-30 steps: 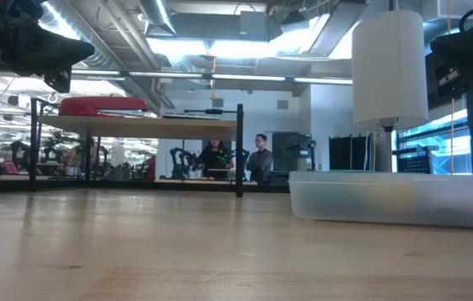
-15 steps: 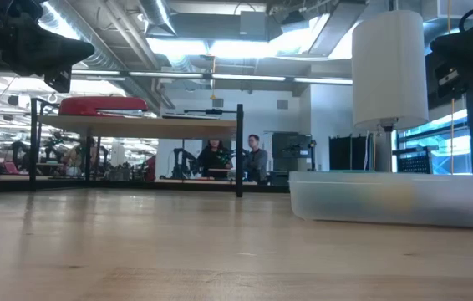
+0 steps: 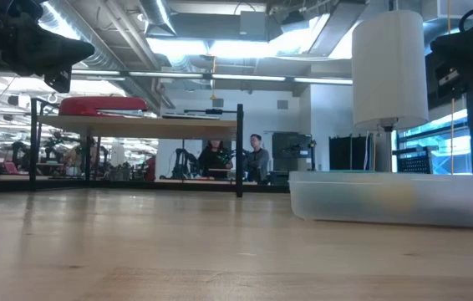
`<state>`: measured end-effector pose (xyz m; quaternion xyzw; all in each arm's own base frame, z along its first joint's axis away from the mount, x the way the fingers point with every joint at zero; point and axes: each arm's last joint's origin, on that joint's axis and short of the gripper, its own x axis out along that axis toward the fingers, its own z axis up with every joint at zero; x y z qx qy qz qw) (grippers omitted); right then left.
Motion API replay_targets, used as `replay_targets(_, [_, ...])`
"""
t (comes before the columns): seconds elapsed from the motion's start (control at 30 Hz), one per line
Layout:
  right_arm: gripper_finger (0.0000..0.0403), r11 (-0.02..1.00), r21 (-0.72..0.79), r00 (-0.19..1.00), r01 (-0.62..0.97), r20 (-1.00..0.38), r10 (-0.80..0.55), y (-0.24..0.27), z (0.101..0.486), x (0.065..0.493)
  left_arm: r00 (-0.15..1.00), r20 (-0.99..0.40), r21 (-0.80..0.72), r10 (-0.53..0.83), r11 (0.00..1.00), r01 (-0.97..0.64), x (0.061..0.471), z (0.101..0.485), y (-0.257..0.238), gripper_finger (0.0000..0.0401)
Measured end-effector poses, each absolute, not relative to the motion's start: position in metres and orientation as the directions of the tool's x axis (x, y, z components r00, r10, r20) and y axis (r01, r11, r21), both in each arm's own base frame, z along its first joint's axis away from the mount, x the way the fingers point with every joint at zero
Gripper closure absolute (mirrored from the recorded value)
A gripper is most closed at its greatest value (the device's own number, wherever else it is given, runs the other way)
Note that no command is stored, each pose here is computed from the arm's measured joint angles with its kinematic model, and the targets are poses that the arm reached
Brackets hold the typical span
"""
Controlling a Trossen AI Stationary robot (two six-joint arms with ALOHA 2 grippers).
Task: Pack school essentials
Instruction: Return to Home Position
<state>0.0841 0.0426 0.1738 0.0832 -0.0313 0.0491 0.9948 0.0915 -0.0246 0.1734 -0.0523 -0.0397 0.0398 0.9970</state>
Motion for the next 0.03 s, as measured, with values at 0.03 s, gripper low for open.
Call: replay_targets(0.03, [0.0373,0.981,0.163,0.993,-0.103,0.071,0.093,0.0426,0.1738,0.0841,0.994,0.075,-0.107,0.084,0.991,-0.075,0.0915,0.1734,-0.0246,0.0401])
